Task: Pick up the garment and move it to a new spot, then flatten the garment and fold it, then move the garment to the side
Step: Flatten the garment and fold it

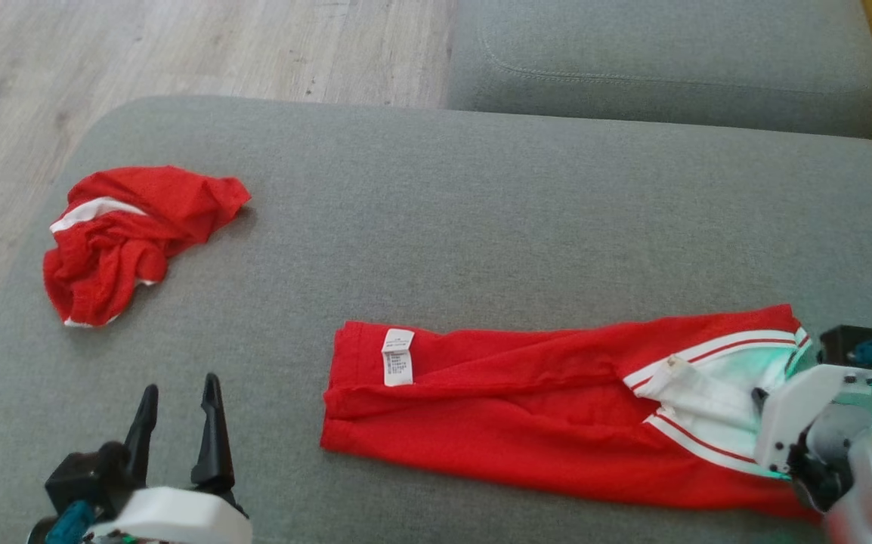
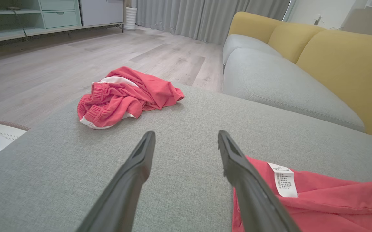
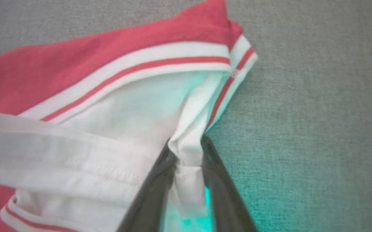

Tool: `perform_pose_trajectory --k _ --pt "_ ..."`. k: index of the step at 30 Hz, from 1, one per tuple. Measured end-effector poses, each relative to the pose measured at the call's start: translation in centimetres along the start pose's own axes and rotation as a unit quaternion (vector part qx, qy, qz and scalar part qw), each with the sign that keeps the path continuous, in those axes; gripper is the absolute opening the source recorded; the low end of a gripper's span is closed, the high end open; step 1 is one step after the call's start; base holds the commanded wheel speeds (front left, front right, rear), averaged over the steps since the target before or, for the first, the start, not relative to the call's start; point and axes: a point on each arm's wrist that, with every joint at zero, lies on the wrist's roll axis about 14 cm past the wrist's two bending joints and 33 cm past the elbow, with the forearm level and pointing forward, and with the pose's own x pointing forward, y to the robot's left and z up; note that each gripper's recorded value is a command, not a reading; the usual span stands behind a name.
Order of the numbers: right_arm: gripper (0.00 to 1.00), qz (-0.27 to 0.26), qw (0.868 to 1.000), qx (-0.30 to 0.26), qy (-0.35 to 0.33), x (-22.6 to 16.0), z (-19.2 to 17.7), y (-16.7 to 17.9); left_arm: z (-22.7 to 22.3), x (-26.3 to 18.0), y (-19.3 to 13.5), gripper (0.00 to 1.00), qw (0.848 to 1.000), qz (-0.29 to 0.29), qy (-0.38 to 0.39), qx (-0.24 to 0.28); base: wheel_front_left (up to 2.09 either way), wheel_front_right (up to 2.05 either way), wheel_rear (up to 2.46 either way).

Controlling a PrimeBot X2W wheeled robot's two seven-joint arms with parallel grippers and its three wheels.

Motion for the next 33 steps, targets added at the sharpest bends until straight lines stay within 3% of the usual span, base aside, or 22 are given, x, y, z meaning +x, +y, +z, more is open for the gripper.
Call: perform_pose_trajectory --k 2,7,16,20,25,33 --pt "0.00 0.002 1.000 0.000 -0.006 -0.1 0.1 0.1 0.1 0.1 -0.2 1.00 1.000 -0.002 -0.002 0.002 0.00 0.00 0.00" --pt "0.00 -0.009 0.999 0.014 -0.030 -1.0 0.8 -1.3 0.4 0.5 -1.7 1.00 1.000 -0.026 -0.005 0.008 0.00 0.00 0.00" --pt "0.00 -0.088 0.991 0.036 -0.093 -5.6 3.4 -9.7 0.1 1.1 -5.0 1.00 0.997 -0.074 -0.004 0.004 0.00 0.00 0.00" --pt "0.00 -0.095 0.987 0.055 -0.114 -7.2 3.9 -11.0 -0.3 1.3 -6.1 1.00 0.996 -0.089 0.000 0.006 0.00 0.00 0.00" --pt "0.00 -0.074 0.987 0.060 -0.133 -8.2 4.2 -9.6 -0.6 1.4 -6.9 1.00 0.995 -0.100 0.003 0.006 0.00 0.00 0.00" --pt "0.00 0.031 0.985 0.021 -0.166 -9.2 5.6 -1.1 -0.5 1.1 -6.6 1.00 0.995 -0.098 0.001 0.005 0.00 0.00 0.00"
